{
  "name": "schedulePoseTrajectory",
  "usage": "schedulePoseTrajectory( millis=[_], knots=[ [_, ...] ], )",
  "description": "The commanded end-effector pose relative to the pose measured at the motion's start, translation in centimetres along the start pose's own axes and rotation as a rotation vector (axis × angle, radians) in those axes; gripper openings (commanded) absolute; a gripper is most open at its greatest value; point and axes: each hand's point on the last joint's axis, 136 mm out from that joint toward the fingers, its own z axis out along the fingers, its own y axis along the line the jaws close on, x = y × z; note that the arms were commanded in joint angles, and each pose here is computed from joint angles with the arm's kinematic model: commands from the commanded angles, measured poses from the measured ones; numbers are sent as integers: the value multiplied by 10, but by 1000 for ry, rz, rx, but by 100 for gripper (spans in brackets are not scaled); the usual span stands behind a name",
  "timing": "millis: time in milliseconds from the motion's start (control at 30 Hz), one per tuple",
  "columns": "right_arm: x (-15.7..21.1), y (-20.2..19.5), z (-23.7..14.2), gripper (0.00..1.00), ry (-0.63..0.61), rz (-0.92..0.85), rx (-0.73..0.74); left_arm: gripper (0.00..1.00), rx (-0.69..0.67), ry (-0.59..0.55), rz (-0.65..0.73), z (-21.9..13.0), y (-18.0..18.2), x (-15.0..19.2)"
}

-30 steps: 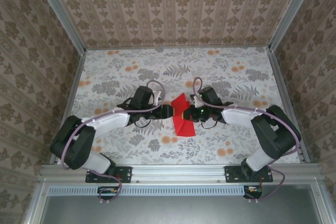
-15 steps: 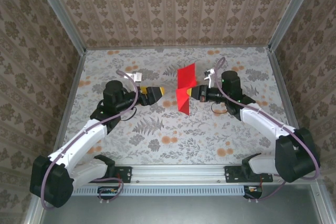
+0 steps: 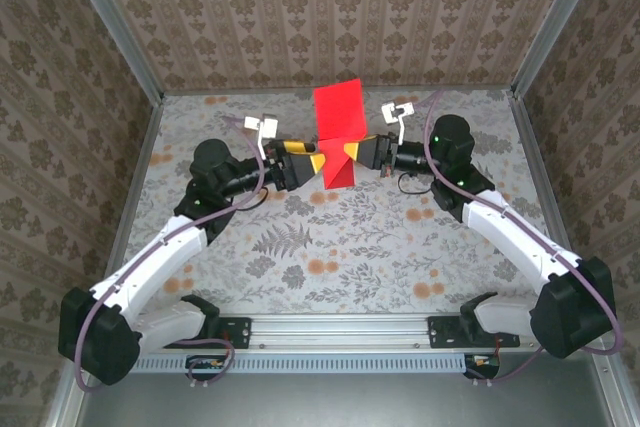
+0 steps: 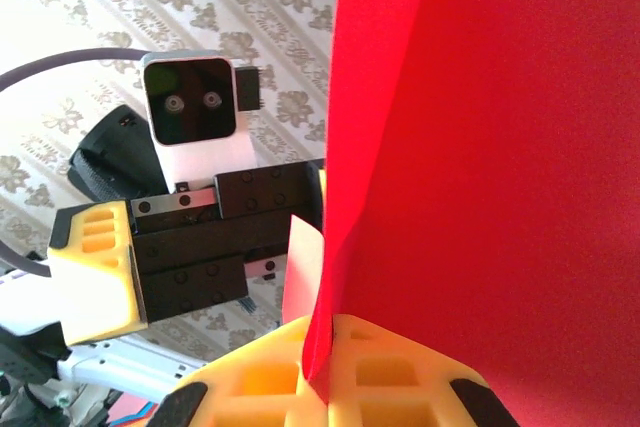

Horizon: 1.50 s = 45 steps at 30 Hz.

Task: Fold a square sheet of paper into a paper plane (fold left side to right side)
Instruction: Turn over the paper at the center of the table.

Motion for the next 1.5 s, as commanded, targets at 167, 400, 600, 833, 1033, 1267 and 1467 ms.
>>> schedulePoseTrajectory(
  millis=[167,400,600,833,1033,1267,1467],
  knots=[
    [-15,43,5,6,-18,-58,-125,87,92,21,50,13,-25,-7],
    [-10,35,8,7,-25,-29,-105,63,89,-19,92,9,-32,-12],
    [-6,28,10,12,-29,-3,-94,44,85,-29,89,8,-34,-14],
    [-3,23,9,18,-33,7,-75,24,74,-32,81,7,-33,-15],
    [2,15,3,28,-34,6,-19,13,32,-24,83,5,-27,-11],
    [14,-17,-29,50,-33,-38,261,1,-224,52,112,-8,8,10],
    [23,-41,-69,75,-40,-88,519,0,-479,193,206,-18,32,37]
  ],
)
